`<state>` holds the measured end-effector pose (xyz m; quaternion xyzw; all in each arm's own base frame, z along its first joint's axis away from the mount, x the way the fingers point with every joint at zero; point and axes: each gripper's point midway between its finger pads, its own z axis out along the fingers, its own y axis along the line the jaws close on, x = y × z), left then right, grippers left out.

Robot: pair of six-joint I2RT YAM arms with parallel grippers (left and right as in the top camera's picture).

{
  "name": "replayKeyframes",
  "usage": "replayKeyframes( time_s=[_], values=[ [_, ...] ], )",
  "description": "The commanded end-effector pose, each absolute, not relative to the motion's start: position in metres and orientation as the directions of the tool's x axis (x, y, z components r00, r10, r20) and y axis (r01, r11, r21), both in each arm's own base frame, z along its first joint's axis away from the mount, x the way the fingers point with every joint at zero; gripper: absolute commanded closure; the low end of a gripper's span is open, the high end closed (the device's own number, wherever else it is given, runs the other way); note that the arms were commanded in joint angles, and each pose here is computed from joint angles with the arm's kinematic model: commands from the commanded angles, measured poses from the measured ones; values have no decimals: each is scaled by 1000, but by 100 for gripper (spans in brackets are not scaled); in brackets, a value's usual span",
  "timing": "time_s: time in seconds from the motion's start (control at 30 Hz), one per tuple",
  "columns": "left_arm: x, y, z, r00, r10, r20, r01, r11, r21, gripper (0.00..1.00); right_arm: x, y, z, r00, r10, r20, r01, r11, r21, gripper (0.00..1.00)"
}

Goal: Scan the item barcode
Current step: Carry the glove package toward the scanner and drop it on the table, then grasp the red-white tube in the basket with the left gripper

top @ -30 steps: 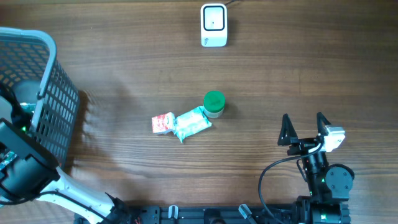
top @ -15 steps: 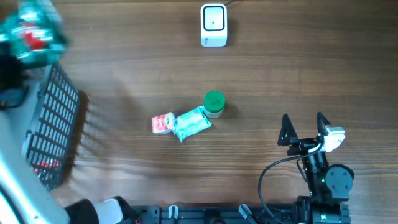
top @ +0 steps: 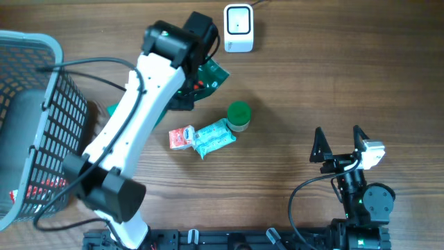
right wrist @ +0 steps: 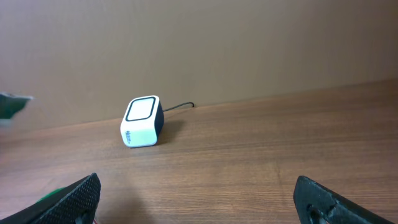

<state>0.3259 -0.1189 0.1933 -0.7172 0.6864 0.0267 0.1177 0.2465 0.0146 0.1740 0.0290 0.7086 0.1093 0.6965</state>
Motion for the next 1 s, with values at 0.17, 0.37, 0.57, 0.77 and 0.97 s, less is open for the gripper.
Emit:
replayKeyframes(
  time_s=[0.17, 0.37, 0.57, 0.77, 0.97],
  values=[
    [308, -100, 94, 232, -939, -256, -970, -243, 15, 92, 246, 14, 176, -16, 181, -983, -111, 977, 182, 1],
    [292, -103, 84, 176, -965, -194, -973, -200, 116, 0, 246, 14, 176, -16, 182, -983, -111, 977, 182, 0],
    [336, -71, 195, 48, -989, -137, -982, -21, -187, 0, 246, 14, 176, -16, 182, -983, -111, 977, 182, 0],
    [315, 49, 370, 323, -897, -302, -760, -56, -648, 0, 246, 14, 176, -16, 181, -983, -111, 977, 182, 0],
    [242, 183, 405, 670, -648, -363, -650, -275, -709, 0, 246, 14, 176, -16, 182, -983, -111, 977, 182, 0]
  ],
)
